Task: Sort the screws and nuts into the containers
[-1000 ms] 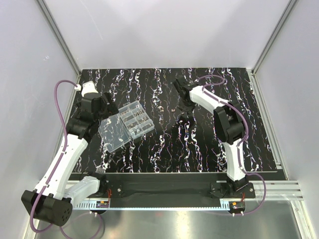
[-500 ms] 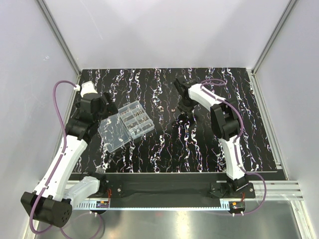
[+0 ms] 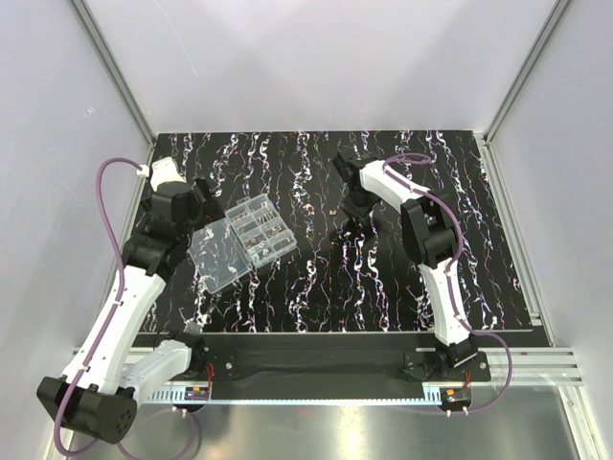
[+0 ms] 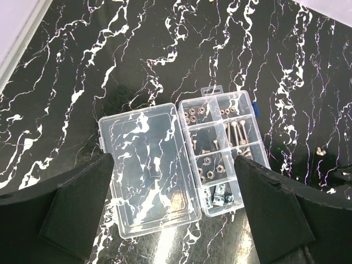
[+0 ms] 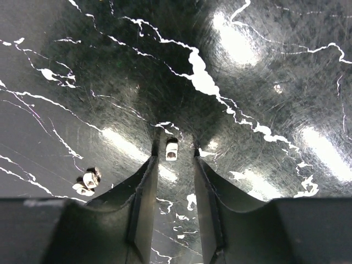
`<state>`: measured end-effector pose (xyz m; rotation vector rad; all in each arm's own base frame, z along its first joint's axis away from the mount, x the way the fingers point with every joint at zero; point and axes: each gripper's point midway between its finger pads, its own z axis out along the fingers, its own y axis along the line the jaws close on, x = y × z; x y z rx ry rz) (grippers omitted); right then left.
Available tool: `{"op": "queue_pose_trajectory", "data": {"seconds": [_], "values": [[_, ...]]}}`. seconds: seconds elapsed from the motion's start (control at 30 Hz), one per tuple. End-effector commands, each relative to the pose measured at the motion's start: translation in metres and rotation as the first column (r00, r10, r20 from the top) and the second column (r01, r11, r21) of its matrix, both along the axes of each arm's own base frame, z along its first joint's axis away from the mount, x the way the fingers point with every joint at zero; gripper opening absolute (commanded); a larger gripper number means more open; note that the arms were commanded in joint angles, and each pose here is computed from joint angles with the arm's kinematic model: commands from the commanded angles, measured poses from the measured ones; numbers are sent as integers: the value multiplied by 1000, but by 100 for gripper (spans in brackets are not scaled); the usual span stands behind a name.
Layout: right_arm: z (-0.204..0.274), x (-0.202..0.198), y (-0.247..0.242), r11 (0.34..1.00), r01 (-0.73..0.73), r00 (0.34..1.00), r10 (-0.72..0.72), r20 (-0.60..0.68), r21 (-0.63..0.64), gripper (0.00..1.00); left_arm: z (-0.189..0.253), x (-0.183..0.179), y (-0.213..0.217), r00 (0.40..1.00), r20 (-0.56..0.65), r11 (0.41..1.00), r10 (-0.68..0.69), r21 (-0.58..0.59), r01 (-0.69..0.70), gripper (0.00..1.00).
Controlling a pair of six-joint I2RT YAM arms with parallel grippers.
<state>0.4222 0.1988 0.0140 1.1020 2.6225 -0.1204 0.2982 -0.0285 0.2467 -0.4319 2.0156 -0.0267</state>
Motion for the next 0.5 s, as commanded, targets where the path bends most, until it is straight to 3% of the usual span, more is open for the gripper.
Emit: {"op": "queue_pose_trajectory", "data": {"seconds": [0.0,0.33,0.47], "values": [[-8,2,-17,997,13,1000,-14,-19,-78,38,12,1,6,999,50,1000,20,19,-21,99],[-32,-11,-31,993,-31,996,22,-85,-117,21,10,1,7,999,45,999,27,26,-28,99],[-33,-13,-33,990,-66,994,55,-91,-127,9,10,2,7,999,42,999,24,26,-26,99]]}}
